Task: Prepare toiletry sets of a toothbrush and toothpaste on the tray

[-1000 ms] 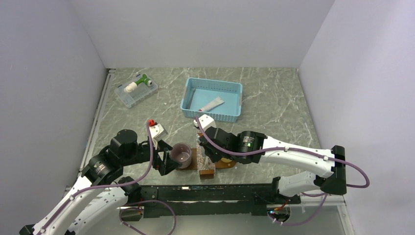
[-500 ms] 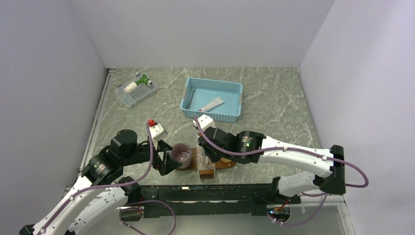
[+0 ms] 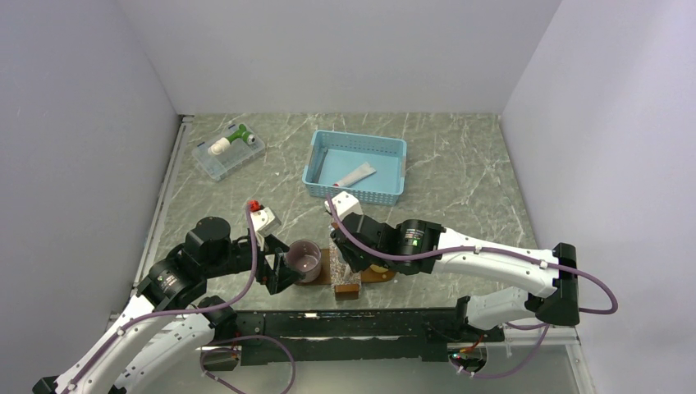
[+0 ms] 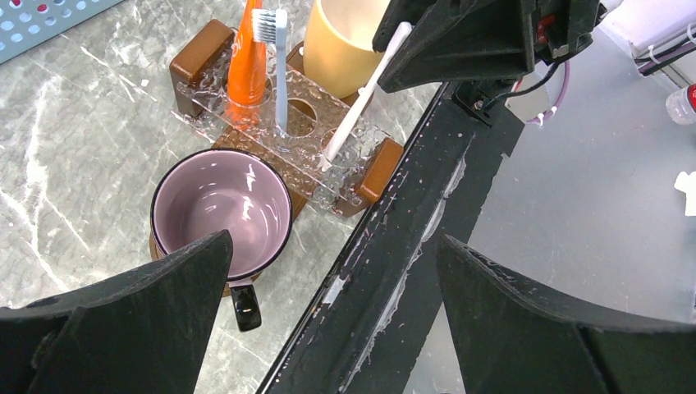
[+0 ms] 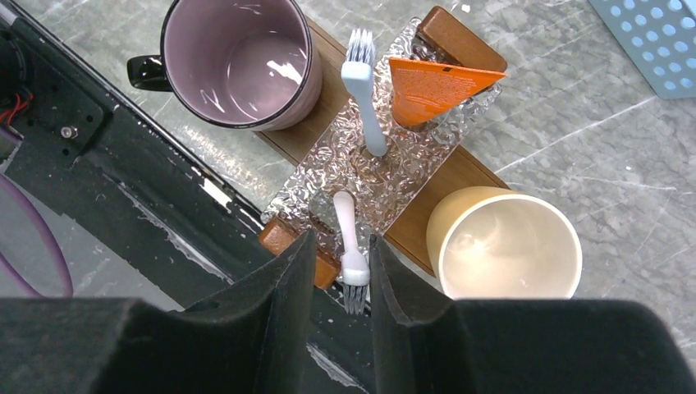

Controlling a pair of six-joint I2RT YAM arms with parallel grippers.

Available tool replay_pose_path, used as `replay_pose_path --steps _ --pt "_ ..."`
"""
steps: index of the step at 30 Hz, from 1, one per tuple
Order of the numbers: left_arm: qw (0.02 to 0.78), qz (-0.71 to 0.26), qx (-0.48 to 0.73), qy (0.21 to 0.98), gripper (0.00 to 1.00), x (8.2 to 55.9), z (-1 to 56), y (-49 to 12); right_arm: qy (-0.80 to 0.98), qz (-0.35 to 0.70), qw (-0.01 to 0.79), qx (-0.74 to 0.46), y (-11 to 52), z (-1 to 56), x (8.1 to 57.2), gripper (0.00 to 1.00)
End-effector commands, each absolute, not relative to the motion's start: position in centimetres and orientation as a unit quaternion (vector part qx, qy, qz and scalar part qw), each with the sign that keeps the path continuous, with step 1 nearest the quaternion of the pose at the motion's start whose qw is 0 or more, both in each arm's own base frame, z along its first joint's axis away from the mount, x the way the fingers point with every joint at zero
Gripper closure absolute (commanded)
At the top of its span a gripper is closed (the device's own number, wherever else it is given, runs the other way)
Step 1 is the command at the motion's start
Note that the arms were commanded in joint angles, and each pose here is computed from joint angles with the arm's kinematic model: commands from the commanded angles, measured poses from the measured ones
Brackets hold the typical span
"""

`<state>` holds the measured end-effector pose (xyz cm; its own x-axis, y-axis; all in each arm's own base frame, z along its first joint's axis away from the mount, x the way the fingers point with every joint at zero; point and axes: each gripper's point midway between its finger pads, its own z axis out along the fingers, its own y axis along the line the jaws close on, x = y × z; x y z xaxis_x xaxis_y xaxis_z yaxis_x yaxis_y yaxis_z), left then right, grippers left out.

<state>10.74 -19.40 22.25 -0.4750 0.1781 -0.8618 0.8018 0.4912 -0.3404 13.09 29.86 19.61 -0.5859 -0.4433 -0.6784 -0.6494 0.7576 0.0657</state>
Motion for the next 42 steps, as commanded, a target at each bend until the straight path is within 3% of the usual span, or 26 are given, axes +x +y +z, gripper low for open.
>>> replay_pose_path --steps 1,24,31,42 --pt "0.420 -0.398 0.320 0.750 0.01 11.1 24.1 -19.7 0.871 0.166 0.358 -0.293 30.2 21.4 13.6 0.67" --pt "0.421 -0.398 0.319 0.750 0.01 11.1 24.1 -19.7 0.859 0.145 0.429 -0.240 28.5 25.5 16.0 0.59" --pt "0.427 -0.388 0.313 0.754 0.01 11.5 24.1 -19.4 0.842 0.144 0.476 -0.208 27.4 28.5 17.2 0.52" --pt "0.455 -0.339 0.262 0.780 0.01 13.9 24.6 -18.2 0.815 0.096 0.545 -0.173 24.7 31.9 19.7 0.31"
